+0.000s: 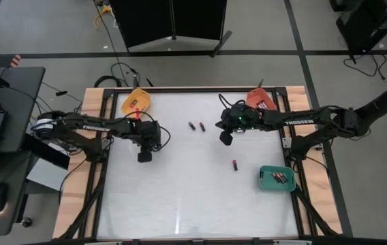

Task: Sort batteries
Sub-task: Put the silver battery into the orange bin

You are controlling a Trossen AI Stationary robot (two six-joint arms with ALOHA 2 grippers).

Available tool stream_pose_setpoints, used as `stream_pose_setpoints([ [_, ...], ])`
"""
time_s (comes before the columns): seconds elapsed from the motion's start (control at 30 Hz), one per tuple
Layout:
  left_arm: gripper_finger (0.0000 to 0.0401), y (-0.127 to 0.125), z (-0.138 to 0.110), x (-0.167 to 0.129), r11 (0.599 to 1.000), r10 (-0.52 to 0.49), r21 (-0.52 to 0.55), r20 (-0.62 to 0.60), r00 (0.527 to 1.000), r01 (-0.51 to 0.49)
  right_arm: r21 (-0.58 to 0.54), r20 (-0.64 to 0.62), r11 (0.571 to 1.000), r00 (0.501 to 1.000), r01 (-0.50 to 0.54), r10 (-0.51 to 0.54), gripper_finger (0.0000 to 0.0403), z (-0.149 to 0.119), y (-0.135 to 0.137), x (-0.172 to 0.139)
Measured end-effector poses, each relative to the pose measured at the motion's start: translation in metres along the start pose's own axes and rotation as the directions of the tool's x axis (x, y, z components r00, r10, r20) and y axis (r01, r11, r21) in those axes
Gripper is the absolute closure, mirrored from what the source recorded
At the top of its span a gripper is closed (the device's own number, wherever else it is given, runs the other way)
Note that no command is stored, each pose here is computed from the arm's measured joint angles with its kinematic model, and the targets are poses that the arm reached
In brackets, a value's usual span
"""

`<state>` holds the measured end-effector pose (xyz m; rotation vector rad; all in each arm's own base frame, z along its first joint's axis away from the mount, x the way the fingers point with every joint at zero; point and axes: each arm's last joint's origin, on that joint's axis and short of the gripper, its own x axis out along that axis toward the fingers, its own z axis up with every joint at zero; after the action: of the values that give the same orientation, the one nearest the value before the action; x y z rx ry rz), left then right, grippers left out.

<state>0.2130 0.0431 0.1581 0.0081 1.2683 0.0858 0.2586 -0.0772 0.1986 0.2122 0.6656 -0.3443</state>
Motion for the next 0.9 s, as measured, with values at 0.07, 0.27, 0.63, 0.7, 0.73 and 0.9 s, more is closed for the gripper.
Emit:
stream_pose_setpoints([
  [0.07, 0.029, 0.0, 0.0, 0.003, 1.0, 0.0, 0.01, -0.013, 1.0, 0.0, -0.001, 0.0, 1.0, 1.0, 0.0, 0.0, 0.0391, 0.0, 0.0, 0.0],
  [0.27, 0.029, 0.0, 0.0, 0.013, 0.999, -0.006, 0.033, -0.053, 0.999, 0.008, -0.001, -0.002, 1.0, 1.0, 0.0, 0.0, 0.0387, 0.0, 0.0, 0.0],
  [0.63, 0.0329, -0.002, 0.001, 0.015, 0.999, -0.045, -0.02, -0.051, 0.998, 0.044, -0.009, -0.002, 1.0, 1.0, 0.0, 0.0, 0.0389, 0.0, 0.0, 0.0],
  [0.7, 0.0355, -0.006, 0.002, 0.015, 0.999, -0.046, -0.007, -0.048, 0.998, 0.046, -0.02, -0.002, 1.0, 1.0, 0.0, 0.0, 0.0388, 0.0, 0.0, 0.0],
  [0.73, 0.0357, -0.008, 0.002, 0.015, 0.999, -0.046, -0.001, -0.044, 0.998, 0.046, -0.027, -0.004, 1.0, 1.0, 0.0, 0.0, 0.0388, 0.0, 0.0, 0.0],
  [0.9, 0.0357, -0.014, 0.007, 0.013, 0.998, -0.058, 0.002, 0.009, 0.998, 0.058, -0.038, -0.022, 0.999, 1.0, -0.022, 0.022, 0.0392, -0.002, 0.002, 0.0],
])
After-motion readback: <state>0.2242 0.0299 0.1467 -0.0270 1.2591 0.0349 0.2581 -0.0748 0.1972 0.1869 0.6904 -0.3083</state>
